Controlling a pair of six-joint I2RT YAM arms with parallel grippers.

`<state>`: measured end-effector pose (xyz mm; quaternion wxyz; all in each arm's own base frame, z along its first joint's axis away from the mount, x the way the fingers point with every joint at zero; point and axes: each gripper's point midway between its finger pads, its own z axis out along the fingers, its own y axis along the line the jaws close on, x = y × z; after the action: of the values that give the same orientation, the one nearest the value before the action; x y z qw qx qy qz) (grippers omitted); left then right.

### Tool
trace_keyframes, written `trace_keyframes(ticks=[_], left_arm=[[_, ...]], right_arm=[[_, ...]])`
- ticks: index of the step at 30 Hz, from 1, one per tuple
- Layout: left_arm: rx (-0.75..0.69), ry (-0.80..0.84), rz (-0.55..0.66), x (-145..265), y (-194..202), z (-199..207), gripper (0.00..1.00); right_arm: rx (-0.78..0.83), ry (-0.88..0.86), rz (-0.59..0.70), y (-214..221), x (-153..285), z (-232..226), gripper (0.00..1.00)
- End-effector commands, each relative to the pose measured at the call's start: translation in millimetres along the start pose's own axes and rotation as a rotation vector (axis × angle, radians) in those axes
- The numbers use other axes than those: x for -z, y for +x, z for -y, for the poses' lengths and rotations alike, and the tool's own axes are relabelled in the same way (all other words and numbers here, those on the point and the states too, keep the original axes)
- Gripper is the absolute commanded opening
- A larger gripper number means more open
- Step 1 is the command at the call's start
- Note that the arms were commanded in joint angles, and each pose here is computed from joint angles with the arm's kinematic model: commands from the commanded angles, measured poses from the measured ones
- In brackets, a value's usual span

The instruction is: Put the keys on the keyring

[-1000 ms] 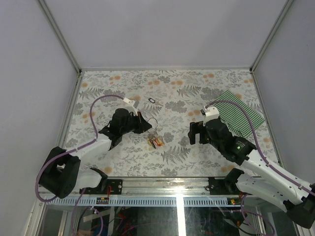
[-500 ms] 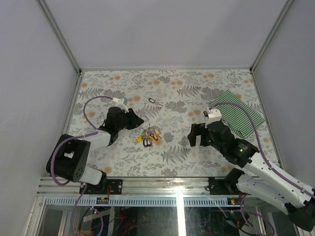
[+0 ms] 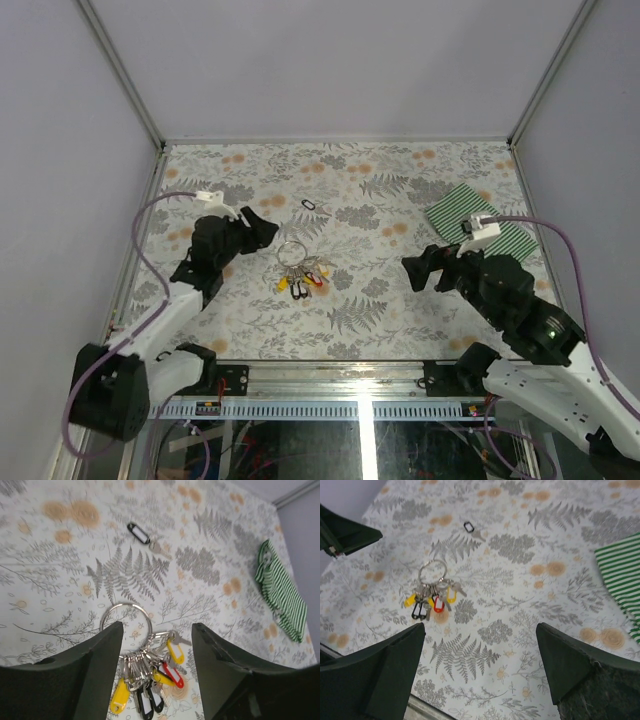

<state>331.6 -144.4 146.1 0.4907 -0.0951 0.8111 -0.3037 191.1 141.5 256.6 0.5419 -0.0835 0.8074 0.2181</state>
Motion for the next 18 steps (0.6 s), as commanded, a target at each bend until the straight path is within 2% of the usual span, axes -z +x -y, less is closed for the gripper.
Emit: trace_keyframes(ticks=[1, 8, 14, 18], left_arm=[[-0.063, -0.09, 0.111, 35.8, -42.3, 3.4, 0.6], [-0.137, -0.127, 0.156, 90.7, -62.1, 13.9, 0.68], [-0.162, -0.189, 0.193, 131.9, -61.6, 5.2, 0.72], [-0.157, -0.194, 0.236, 142.5, -62.0, 2.1, 0.78]], right_arm=[[0.032, 0.069, 0.109, -37.8, 28.7, 15.8, 0.99], [0.059, 0.104, 0.212, -53.0, 54.8, 32.0, 0.99], [0.069, 0.132, 0.23, -41.1, 64.6, 45.9, 0.99], [0.073, 0.133, 0.226, -34.2, 64.0, 48.5, 0.99]])
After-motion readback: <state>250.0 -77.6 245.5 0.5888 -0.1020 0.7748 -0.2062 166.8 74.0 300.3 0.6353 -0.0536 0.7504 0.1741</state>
